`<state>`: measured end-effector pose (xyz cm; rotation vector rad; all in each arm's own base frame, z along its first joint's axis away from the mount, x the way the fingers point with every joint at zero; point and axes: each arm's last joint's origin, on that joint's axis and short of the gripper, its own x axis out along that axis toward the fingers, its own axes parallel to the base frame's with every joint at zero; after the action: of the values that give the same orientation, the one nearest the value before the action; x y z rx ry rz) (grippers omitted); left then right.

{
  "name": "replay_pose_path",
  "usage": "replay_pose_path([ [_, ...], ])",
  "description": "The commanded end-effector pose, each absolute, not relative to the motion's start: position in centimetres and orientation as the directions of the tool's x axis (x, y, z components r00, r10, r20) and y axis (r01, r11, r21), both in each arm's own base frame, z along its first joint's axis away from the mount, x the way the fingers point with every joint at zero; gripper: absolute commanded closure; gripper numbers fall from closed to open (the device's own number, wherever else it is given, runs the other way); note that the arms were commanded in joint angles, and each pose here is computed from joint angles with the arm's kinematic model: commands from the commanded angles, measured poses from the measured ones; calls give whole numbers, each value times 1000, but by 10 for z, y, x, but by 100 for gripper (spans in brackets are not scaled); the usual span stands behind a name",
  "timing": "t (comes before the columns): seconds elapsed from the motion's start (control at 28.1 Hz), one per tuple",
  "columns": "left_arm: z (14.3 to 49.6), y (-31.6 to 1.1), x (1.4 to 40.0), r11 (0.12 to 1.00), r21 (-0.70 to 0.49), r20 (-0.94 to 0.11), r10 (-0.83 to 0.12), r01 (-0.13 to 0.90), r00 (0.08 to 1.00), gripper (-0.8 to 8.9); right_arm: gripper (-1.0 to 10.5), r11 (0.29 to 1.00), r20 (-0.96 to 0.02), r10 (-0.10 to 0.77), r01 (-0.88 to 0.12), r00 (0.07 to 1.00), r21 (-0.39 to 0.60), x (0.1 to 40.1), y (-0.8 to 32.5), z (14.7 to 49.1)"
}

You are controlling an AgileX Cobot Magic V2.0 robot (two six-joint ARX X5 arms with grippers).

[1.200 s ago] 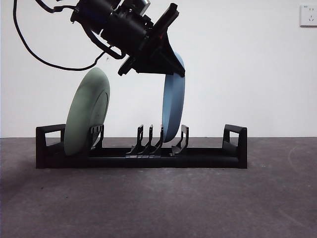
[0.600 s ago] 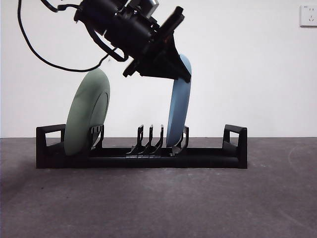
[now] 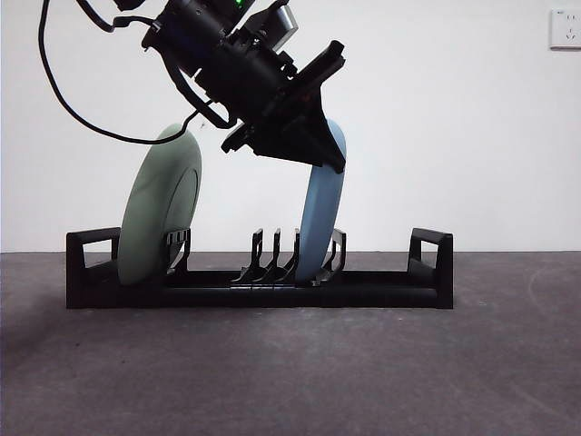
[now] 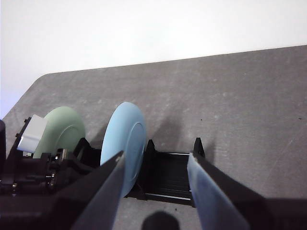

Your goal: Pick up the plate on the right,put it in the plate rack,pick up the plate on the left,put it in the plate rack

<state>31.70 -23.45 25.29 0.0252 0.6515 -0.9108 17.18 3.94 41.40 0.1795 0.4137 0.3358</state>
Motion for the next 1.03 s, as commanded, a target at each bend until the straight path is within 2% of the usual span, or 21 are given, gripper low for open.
replay_pose_path([
  [0.04,251,-236,317,626,-233,-545,-718,744,434,679,727,929,-359,356,-286,863,233,173,40,415],
  [0.11,250,-236,316,628,-235,-555,-713,742,428,614,727,929,-359,356,-286,863,233,173,40,415],
  [0.32,251,-235,315,630,-250,-564,-712,735,418,614,727,930,-369,355,-284,859,233,172,40,414],
  [0.46,270,-229,305,624,-245,-542,-723,742,429,617,731,934,-391,353,-294,850,204,171,39,411],
  [0.5,279,-227,301,620,-240,-529,-729,747,435,629,763,935,-393,353,-300,849,192,171,39,411],
  [0.57,297,-222,292,611,-226,-495,-743,759,450,634,898,935,-396,353,-308,847,174,171,39,411],
  [0.61,308,-218,286,607,-218,-474,-750,764,461,683,957,935,-398,354,-314,846,166,171,39,411],
  [0.68,328,-209,274,598,-188,-433,-762,779,481,837,962,935,-402,354,-320,844,151,171,40,410],
  [0.75,351,-197,259,596,-142,-391,-768,791,508,822,962,936,-411,352,-323,841,143,171,39,409],
  [0.82,369,-184,244,629,-81,-365,-740,773,565,822,962,936,-420,350,-328,837,128,170,39,409],
  [0.96,396,-154,213,753,78,-354,-592,654,724,821,962,937,-420,347,-333,839,108,170,39,408],
  [1.03,403,-142,200,794,111,-354,-531,598,770,822,962,936,-418,348,-338,839,102,171,40,406],
])
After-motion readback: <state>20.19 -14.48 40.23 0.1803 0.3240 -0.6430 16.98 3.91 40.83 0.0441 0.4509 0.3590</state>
